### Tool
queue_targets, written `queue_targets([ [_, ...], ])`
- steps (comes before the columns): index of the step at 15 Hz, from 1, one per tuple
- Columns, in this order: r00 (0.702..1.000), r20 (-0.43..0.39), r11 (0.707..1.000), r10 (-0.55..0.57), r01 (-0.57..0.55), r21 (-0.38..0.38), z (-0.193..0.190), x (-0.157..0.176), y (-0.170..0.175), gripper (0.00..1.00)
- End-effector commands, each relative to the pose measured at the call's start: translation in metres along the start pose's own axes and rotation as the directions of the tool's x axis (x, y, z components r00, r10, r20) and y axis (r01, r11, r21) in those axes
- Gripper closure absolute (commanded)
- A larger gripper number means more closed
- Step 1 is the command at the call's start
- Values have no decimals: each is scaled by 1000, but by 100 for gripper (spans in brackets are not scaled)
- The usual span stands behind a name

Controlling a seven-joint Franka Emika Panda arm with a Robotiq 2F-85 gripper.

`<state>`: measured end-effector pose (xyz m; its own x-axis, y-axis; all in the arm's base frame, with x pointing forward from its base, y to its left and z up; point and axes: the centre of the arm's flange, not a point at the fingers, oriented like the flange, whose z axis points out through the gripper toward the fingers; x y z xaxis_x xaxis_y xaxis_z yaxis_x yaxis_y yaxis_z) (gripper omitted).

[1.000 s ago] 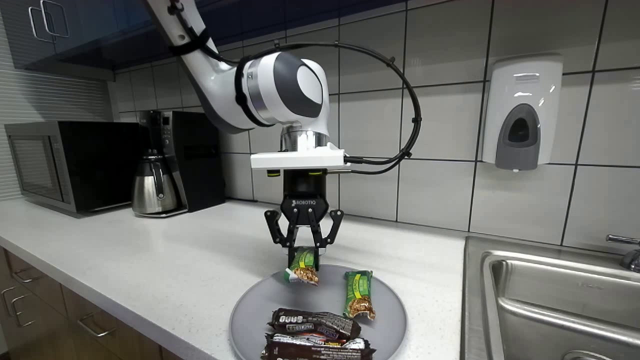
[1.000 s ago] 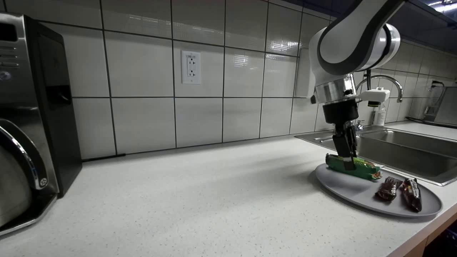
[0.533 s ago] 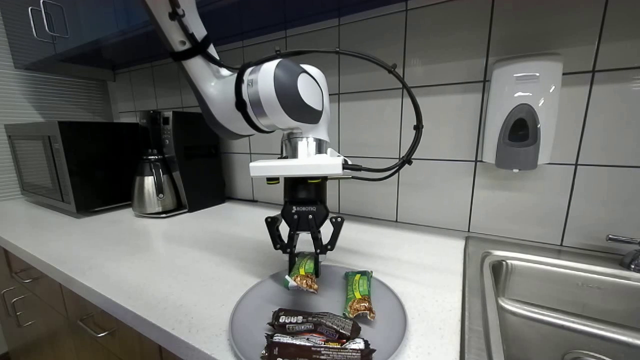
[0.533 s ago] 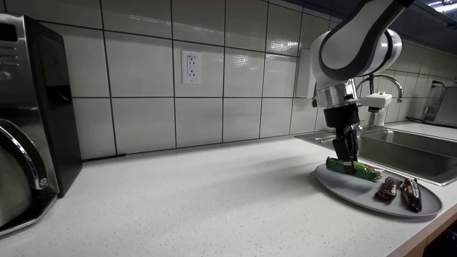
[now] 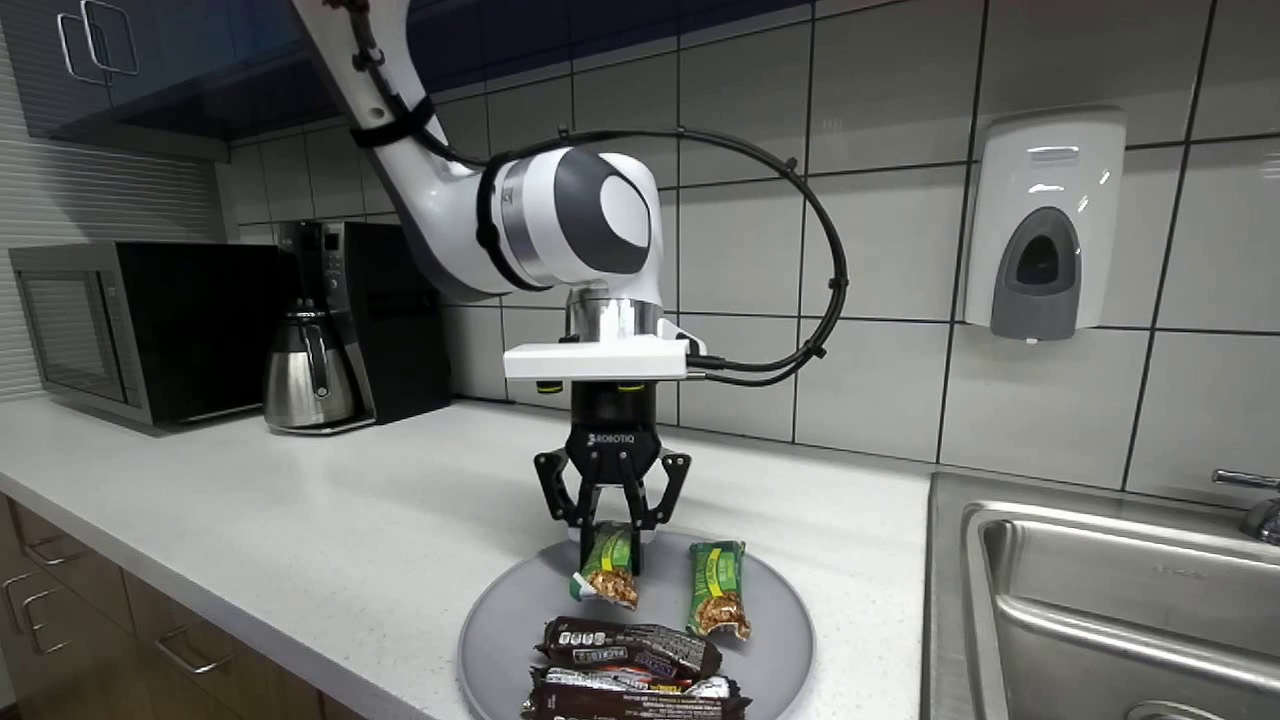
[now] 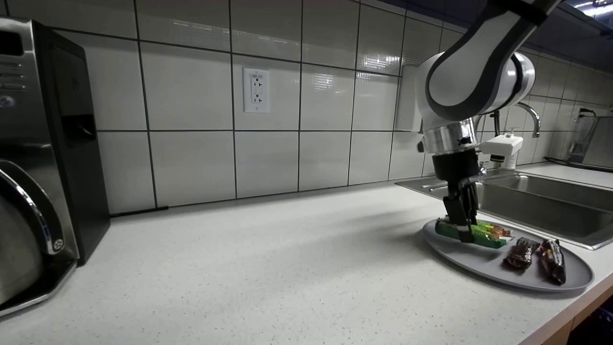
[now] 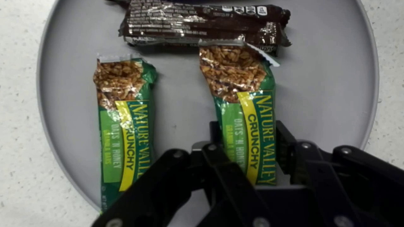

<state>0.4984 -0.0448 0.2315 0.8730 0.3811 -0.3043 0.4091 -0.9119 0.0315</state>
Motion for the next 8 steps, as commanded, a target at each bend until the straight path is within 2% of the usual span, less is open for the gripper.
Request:
queue_targets([
  [1, 1000, -8, 1000, 18, -18, -9, 1, 7, 5, 83],
  [2, 1000, -8, 1000, 21, -21, -5, 1, 8, 5, 83],
  [3, 1000, -6, 1000, 18, -18, -6, 1, 9, 5, 38],
  [8, 1000, -19, 1000, 22, -22, -10, -7, 9, 8, 4],
])
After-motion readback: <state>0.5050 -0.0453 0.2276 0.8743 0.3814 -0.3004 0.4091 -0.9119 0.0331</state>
